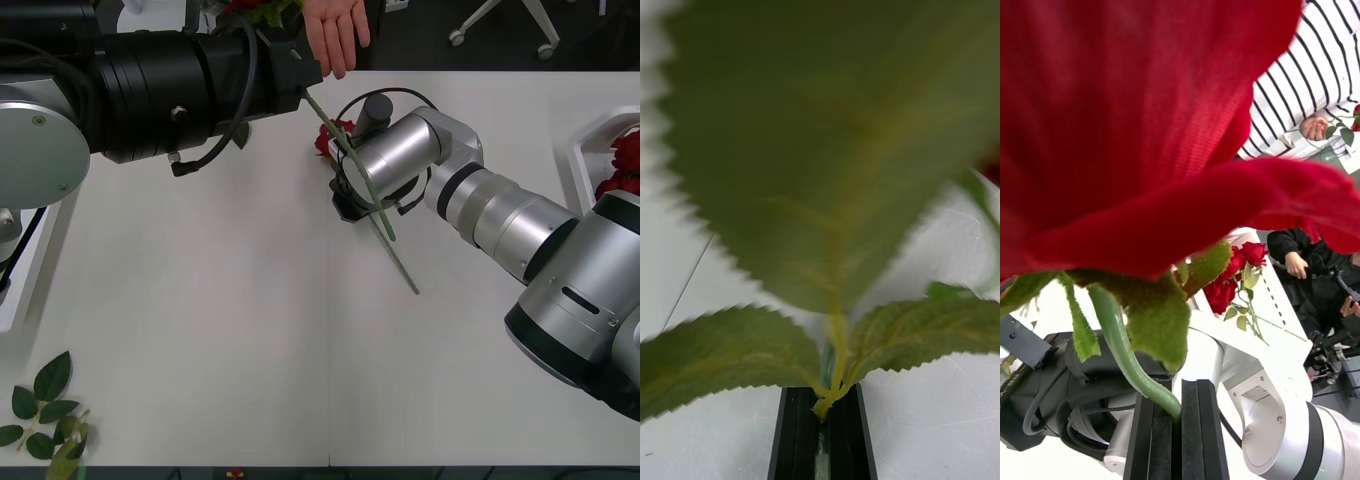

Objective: Place the red flowers into the right box and the blue flowers into the left box. If a person shows an open palm, hand one flower to the person first, then continue sorting.

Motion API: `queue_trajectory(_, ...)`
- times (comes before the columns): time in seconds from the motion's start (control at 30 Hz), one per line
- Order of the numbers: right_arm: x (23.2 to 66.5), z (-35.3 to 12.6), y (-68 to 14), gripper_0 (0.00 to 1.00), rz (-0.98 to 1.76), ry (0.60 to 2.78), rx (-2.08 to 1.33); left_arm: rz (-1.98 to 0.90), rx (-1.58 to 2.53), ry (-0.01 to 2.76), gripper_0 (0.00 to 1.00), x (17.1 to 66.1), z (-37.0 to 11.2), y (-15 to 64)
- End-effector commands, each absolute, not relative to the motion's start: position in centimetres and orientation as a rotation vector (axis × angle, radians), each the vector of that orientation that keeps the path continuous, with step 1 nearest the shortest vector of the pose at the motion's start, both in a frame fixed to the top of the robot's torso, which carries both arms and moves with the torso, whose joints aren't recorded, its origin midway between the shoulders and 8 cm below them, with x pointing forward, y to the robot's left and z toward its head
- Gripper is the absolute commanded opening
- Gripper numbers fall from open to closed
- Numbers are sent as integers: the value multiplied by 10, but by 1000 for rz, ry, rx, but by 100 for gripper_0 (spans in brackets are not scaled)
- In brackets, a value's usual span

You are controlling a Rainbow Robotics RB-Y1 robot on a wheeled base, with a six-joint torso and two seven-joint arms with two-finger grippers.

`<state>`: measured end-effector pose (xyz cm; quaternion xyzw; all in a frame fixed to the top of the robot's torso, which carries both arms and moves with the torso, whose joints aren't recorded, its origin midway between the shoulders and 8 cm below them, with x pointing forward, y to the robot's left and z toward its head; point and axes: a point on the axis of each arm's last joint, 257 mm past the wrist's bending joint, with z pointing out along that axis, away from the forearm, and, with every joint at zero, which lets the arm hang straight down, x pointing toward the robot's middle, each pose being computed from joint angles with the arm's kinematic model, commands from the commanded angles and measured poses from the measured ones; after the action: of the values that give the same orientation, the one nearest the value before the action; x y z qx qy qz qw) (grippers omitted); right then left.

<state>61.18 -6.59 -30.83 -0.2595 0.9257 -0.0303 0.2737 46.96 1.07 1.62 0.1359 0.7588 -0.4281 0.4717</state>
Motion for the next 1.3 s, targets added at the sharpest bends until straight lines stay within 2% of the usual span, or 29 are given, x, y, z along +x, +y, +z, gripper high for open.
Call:
queue_trajectory(0.03, 609, -316, -90, 0, -91, 2536, -703, -1050, 389, 1757, 0, 461, 53, 0)
queue_trajectory(0.53, 592, -253, -204, 0, 41, 2710, -707, -1050, 389, 1757, 0, 461, 53, 0)
queue_trajectory(0.83, 598, -218, -202, 0, 181, 2654, -651, -1050, 389, 1757, 0, 461, 53, 0)
queue_trajectory(1.0, 614, -154, -210, 0, 336, 2535, -553, -1050, 389, 1757, 0, 461, 53, 0)
queue_trajectory(1.3, 660, 10, -269, 0, 414, 2144, -365, -1050, 389, 1757, 0, 461, 53, 0)
